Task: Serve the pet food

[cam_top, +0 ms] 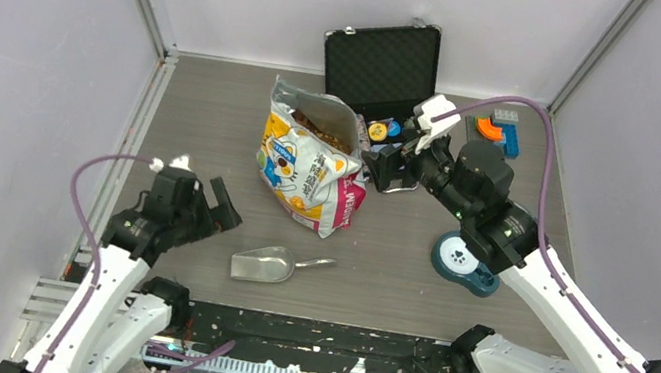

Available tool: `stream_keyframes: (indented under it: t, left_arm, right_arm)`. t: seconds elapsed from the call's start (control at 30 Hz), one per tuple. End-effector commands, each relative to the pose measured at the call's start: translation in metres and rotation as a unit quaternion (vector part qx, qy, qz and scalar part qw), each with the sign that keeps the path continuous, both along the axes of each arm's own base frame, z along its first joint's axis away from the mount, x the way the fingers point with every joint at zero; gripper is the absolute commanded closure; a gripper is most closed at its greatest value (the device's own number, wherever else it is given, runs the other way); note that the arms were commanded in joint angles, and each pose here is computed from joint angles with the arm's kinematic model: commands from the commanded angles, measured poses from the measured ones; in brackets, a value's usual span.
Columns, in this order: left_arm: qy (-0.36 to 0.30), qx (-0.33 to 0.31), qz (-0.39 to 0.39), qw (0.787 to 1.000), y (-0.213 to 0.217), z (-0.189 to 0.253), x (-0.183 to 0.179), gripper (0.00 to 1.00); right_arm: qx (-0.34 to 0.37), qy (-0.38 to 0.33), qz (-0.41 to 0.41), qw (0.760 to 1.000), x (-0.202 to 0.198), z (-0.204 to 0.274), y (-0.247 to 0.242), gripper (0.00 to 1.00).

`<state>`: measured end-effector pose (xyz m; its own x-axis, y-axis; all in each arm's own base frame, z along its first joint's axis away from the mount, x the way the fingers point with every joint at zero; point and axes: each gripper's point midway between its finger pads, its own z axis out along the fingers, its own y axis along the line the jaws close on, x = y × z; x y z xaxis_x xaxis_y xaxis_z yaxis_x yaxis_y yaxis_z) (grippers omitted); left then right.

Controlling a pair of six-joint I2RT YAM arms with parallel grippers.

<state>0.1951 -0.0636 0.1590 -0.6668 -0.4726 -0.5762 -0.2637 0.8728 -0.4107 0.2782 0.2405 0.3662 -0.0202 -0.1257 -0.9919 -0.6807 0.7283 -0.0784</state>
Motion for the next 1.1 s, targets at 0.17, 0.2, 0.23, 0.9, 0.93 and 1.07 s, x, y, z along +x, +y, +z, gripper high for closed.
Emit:
stream_keyframes:
  t: [0.17, 0.2, 0.23, 0.9, 0.93, 1.07]
  left_arm:
    - [0.074, -0.13, -0.014, 0.989, -0.04, -0.08, -0.027, 0.04]
    - [0.075, -0.146, -0.017, 0.986, -0.045, -0.086, -0.026, 0.05]
    - [0.079, -0.159, -0.019, 0.984, -0.049, -0.093, -0.026, 0.06]
    - [0.099, -0.192, -0.14, 0.966, -0.079, -0.112, -0.034, 1.0]
    - [0.082, -0.192, -0.148, 0.967, -0.08, -0.105, -0.031, 1.0]
    - [-0.007, -0.22, -0.211, 0.952, -0.095, -0.063, -0.026, 1.0]
  right_arm:
    - [0.119, 0.033, -0.049, 0.991, -0.005, 0.023, -0.012, 0.04]
    - [0.126, 0.043, -0.061, 0.989, -0.004, 0.021, -0.015, 0.04]
    - [0.132, 0.049, -0.067, 0.988, -0.005, 0.019, -0.017, 0.03]
    - [0.189, 0.162, -0.085, 0.965, -0.03, -0.014, -0.026, 0.04]
    - [0.187, 0.174, -0.088, 0.963, -0.032, -0.023, -0.026, 0.04]
    - [0.2, 0.219, -0.084, 0.951, -0.05, -0.049, -0.03, 0.03]
